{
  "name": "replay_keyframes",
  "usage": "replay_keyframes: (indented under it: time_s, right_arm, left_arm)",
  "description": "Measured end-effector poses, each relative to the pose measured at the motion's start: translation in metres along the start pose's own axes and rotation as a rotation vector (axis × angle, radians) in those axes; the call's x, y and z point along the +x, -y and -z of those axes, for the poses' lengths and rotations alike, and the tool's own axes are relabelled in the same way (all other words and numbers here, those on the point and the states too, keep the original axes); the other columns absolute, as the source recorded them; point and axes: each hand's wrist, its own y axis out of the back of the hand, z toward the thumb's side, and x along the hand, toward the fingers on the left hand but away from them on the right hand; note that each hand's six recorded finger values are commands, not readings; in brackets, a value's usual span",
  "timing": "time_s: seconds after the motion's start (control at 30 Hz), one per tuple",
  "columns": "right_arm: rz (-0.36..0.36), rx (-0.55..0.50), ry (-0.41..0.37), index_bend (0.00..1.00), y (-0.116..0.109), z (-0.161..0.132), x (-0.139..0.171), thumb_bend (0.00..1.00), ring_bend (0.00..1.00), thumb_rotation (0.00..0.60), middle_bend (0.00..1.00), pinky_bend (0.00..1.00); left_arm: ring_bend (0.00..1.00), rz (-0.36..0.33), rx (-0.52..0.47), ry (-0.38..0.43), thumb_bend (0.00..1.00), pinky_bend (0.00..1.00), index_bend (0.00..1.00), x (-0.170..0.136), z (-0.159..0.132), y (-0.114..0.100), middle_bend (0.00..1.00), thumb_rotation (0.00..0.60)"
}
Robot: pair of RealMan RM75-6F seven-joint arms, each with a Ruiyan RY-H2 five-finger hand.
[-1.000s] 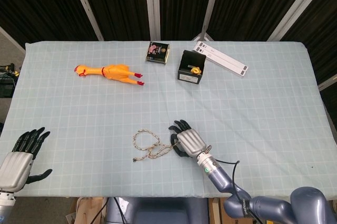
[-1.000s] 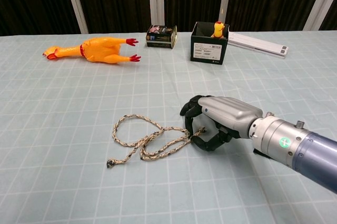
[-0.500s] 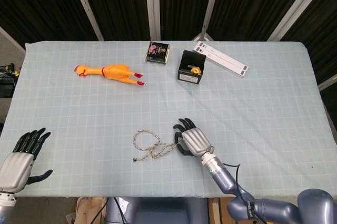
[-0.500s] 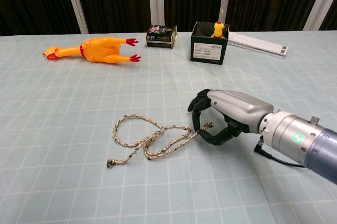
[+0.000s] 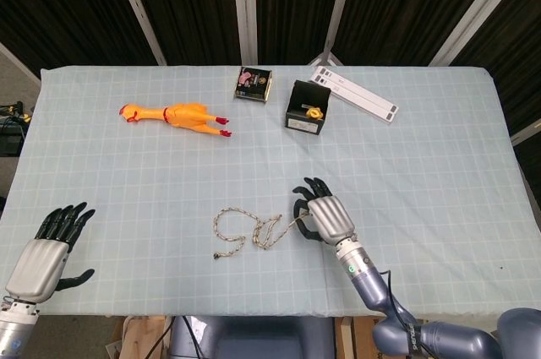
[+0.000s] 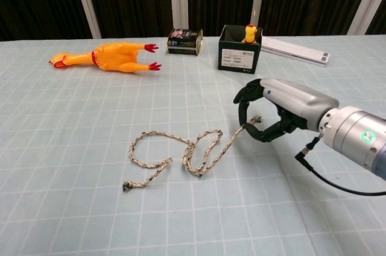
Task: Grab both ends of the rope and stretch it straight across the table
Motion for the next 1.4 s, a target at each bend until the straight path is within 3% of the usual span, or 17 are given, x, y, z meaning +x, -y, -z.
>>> replay_keyframes:
  time_s: [0.23,0.43,0.77,1.4]
  right_arm:
    - [0.006,-0.005,0.016,0.56,-0.004,0.0,0.006,0.52,0.01,0.6,0.24,0.0]
    - [0.002,-0.002,0.018,0.56,-0.004,-0.003,0.009,0.52,0.01,0.6,0.24,0.0]
    - [0.005,0.0,0.027,0.56,-0.005,-0.004,0.01,0.52,0.01,0.6,0.24,0.0]
    - [0.019,-0.003,0.052,0.56,-0.015,0.004,0.011,0.52,0.01,0.6,0.24,0.0]
  left_arm:
    - [0.0,0.044,0.012,0.045,0.17,0.0,0.2,0.02,-0.02,0.002,0.0,0.6]
    - [0.0,0.096,0.028,0.127,0.21,0.0,0.25,0.04,-0.045,0.008,0.02,0.6]
    - [0.0,0.112,0.041,0.235,0.26,0.0,0.31,0.067,-0.097,0.025,0.06,0.6]
    - [0.0,0.217,-0.105,0.213,0.36,0.0,0.4,0.091,-0.17,0.085,0.09,0.6]
